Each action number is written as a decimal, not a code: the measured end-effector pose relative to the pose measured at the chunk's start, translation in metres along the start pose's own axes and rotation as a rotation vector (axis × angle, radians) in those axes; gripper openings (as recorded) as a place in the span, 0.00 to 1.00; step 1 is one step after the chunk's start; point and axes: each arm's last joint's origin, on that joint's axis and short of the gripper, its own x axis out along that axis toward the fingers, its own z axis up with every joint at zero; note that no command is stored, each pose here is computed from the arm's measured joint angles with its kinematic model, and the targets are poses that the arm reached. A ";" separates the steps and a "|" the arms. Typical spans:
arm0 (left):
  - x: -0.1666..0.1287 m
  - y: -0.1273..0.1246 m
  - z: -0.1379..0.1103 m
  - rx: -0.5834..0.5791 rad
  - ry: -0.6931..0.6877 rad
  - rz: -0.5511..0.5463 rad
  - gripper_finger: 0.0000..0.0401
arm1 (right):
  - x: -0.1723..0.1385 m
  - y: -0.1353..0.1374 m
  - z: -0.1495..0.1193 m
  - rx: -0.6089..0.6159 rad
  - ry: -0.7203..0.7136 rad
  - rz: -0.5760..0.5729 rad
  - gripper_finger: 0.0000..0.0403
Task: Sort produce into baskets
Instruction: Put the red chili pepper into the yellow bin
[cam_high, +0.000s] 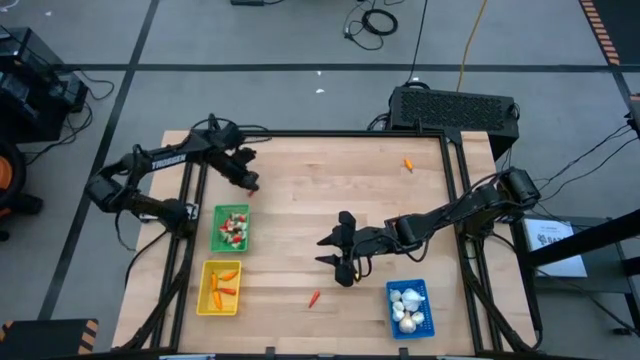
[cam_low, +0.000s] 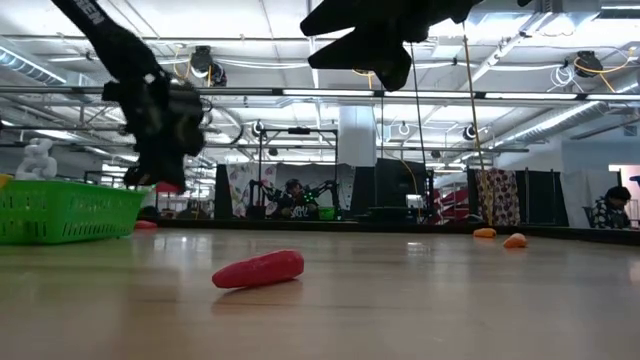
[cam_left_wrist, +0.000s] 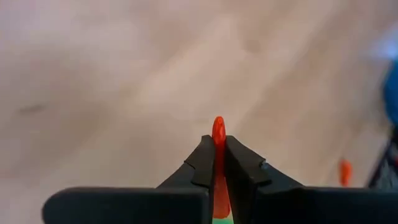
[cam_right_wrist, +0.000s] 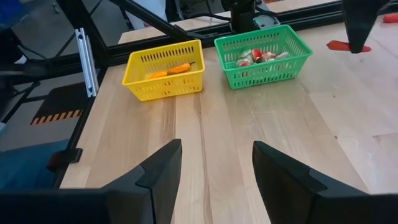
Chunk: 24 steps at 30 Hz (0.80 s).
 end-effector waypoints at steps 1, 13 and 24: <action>0.000 -0.008 -0.001 0.032 0.004 -0.021 0.06 | 0.000 0.000 0.000 0.001 0.000 0.000 0.46; 0.003 -0.115 -0.061 0.320 0.168 -0.196 0.06 | 0.000 0.000 0.000 0.006 -0.001 0.000 0.46; 0.007 -0.172 -0.169 0.491 0.321 -0.121 0.06 | 0.000 0.000 0.000 0.037 -0.001 0.001 0.46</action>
